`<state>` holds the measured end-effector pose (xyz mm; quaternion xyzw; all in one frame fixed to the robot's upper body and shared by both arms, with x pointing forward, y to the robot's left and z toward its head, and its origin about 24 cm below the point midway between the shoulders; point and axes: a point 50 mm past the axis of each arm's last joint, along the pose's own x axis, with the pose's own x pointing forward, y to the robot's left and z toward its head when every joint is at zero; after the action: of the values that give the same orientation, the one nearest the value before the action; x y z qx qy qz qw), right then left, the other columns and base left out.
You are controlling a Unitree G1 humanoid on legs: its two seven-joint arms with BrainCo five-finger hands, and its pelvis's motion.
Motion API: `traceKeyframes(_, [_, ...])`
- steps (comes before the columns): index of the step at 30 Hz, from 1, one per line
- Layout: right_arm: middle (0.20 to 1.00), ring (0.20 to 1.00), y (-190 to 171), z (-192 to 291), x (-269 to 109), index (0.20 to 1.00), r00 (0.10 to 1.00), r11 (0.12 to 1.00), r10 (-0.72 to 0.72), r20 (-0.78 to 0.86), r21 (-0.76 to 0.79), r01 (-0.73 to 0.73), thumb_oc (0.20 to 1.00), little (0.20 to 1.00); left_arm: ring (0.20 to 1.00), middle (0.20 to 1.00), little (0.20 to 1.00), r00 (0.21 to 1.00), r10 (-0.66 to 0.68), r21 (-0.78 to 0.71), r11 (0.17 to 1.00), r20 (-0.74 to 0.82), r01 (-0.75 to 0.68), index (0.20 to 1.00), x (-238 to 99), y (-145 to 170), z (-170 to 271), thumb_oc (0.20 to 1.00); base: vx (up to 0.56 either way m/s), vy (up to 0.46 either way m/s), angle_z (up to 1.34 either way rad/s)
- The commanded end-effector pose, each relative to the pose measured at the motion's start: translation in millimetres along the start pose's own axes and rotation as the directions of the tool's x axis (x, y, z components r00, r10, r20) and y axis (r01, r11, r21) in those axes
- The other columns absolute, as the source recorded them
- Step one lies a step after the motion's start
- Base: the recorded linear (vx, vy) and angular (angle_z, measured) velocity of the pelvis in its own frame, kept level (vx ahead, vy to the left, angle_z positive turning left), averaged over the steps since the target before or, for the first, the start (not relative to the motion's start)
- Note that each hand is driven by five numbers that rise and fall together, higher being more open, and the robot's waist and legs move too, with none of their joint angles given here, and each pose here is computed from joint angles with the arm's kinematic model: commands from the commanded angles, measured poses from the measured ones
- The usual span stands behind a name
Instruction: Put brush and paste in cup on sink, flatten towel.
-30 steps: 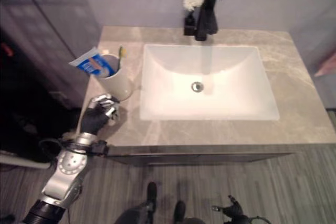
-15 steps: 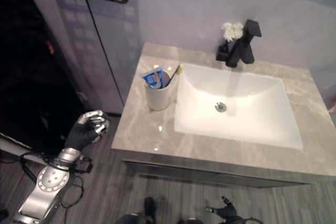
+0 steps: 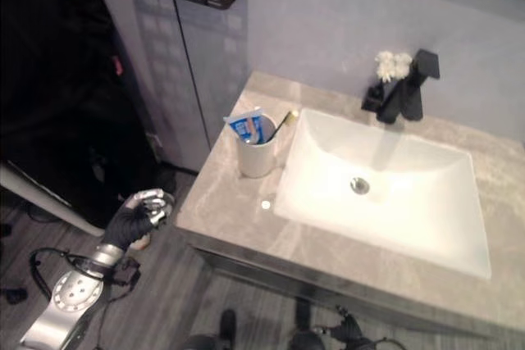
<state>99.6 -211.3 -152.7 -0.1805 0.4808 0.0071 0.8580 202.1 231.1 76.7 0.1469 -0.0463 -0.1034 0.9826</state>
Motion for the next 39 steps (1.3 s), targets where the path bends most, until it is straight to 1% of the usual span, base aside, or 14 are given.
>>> traceKeyframes(1, [1.000,1.000,-15,8,4,1.000,0.998,0.999,-0.050,0.026,-0.022,0.050,1.000,1.000,0.200,0.200,0.200,0.985,-0.032,-0.031,0.999,0.167,0.038,0.200,10,-2,32,0.200,-0.04,-0.148,0.39])
traceKeyframes(4, [1.000,1.000,-14,1,4,1.000,0.998,0.998,-0.067,-0.020,-0.001,0.067,1.000,1.000,0.200,0.200,0.200,0.984,-0.045,-0.063,0.996,0.171,0.057,0.200,11,-7,33,0.200,0.00,-0.073,0.24])
traceKeyframes(7, [1.000,1.000,-10,2,5,1.000,0.998,0.998,-0.059,-0.025,-0.004,0.059,1.000,1.000,0.200,0.200,0.200,0.979,-0.064,-0.089,0.993,0.191,0.082,0.200,13,-12,36,0.200,0.00,0.000,0.00])
traceKeyframes(11, [1.000,1.000,-3,-7,4,1.000,0.995,0.998,-0.054,-0.085,-0.039,0.050,1.000,1.000,0.200,0.200,0.200,0.970,-0.097,-0.145,0.981,0.224,0.132,0.200,19,-22,43,0.200,0.01,0.001,0.00])
traceKeyframes(20, [1.000,1.000,-4,-14,4,1.000,0.988,0.997,-0.070,-0.135,-0.050,0.064,1.000,1.000,0.200,0.200,0.200,0.957,-0.089,-0.203,0.968,0.277,0.149,0.200,24,-28,52,0.200,0.02,0.025,-0.21])
traceKeyframes(24, [1.000,1.000,-7,-20,2,1.000,0.984,0.996,-0.077,-0.161,-0.047,0.070,1.000,1.000,0.200,0.200,0.200,0.958,-0.059,-0.234,0.964,0.282,0.129,0.200,21,-27,52,0.200,0.02,0.023,-0.42])
traceKeyframes(30, [1.000,1.000,-9,-30,-1,1.000,0.976,0.996,-0.088,-0.201,-0.017,0.086,1.000,1.000,0.200,0.200,0.200,0.974,-0.038,-0.247,0.964,0.225,0.095,0.200,18,-24,43,0.200,-0.01,0.002,0.03])
traceKeyframes(39, [1.000,1.000,-17,-22,2,1.000,0.976,0.992,-0.119,-0.182,0.014,0.124,1.000,1.000,0.200,0.200,0.200,0.981,0.004,-0.269,0.962,0.194,0.049,0.200,19,-21,36,0.200,-0.03,0.007,-0.03])
